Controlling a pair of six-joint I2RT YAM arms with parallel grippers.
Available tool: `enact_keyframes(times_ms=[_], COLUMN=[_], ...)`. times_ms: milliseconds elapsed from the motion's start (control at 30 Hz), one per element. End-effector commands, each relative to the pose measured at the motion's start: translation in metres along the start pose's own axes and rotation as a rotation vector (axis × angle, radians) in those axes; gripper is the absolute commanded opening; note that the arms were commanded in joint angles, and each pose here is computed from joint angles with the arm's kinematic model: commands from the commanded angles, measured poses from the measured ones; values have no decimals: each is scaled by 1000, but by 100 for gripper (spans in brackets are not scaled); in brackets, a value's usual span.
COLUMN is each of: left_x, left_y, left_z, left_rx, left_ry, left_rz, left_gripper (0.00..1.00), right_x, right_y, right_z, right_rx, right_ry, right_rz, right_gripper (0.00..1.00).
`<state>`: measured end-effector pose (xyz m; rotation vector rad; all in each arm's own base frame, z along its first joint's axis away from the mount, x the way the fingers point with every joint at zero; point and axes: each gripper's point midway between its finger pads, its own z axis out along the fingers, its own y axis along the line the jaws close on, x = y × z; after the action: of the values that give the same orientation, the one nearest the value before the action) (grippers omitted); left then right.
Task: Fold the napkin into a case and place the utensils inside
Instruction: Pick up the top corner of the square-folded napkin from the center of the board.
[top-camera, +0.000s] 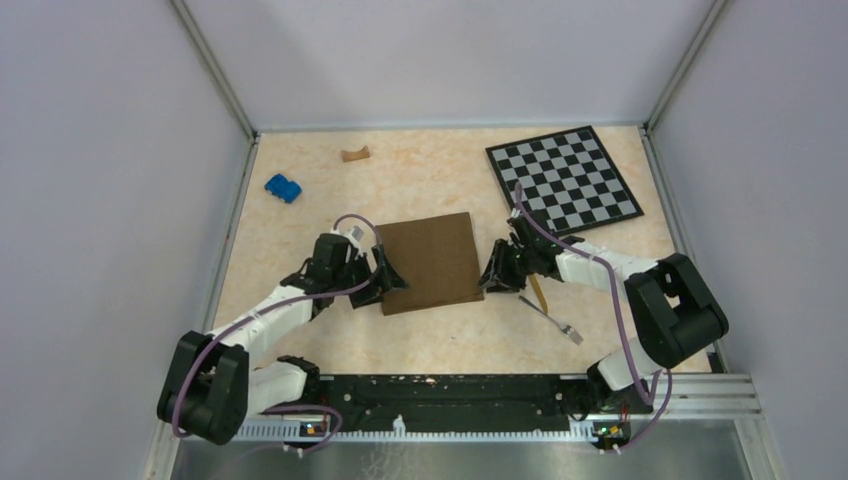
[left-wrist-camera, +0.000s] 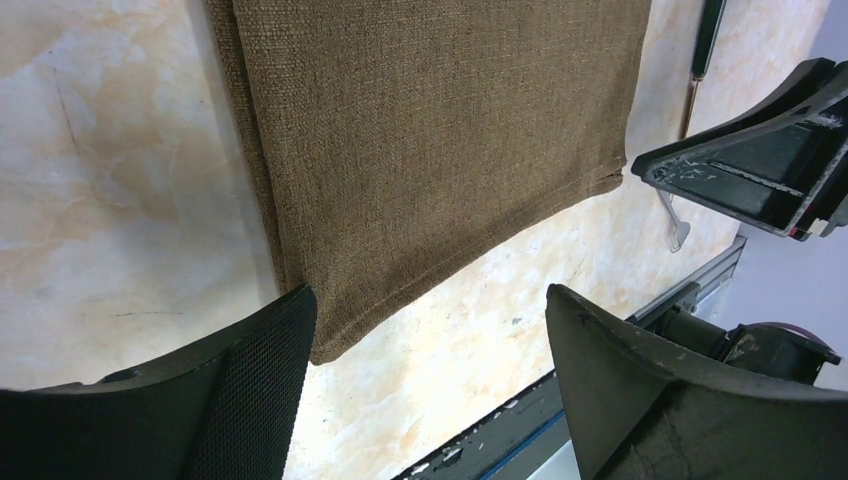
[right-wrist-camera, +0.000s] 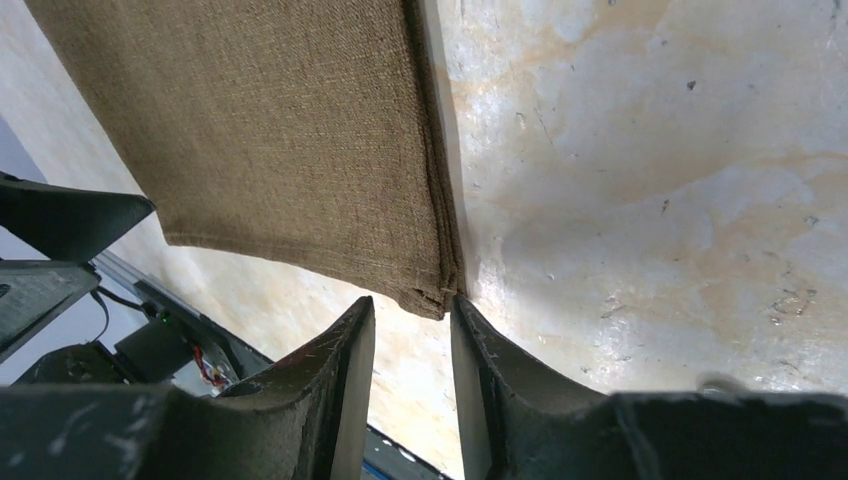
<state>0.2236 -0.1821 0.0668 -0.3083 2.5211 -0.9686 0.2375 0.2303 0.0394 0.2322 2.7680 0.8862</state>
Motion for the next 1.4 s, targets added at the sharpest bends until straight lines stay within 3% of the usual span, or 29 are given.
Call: enact_keyframes(times_ms=[0,367,833,1367], left_x=[-3,4,-4,-6], left_y=[-2,10,5,5], left_z=[6,8,-1,-3], left_rx=[25,-14,-21,-28], left_ry=[-8,3,-28,-41], left_rz=[12,1,30,39], left_gripper=[88,87,89,89], right_x=[-7,-9,-7,-8], right_y=[8,7,-1,34], right_z=[-3,7,11,10], right_rx=[-38,-50,-13,-167], right_ry=[-31,-25,-25,-9], right_rz=[2,4,-7,4], right_gripper=[34,29,34,30])
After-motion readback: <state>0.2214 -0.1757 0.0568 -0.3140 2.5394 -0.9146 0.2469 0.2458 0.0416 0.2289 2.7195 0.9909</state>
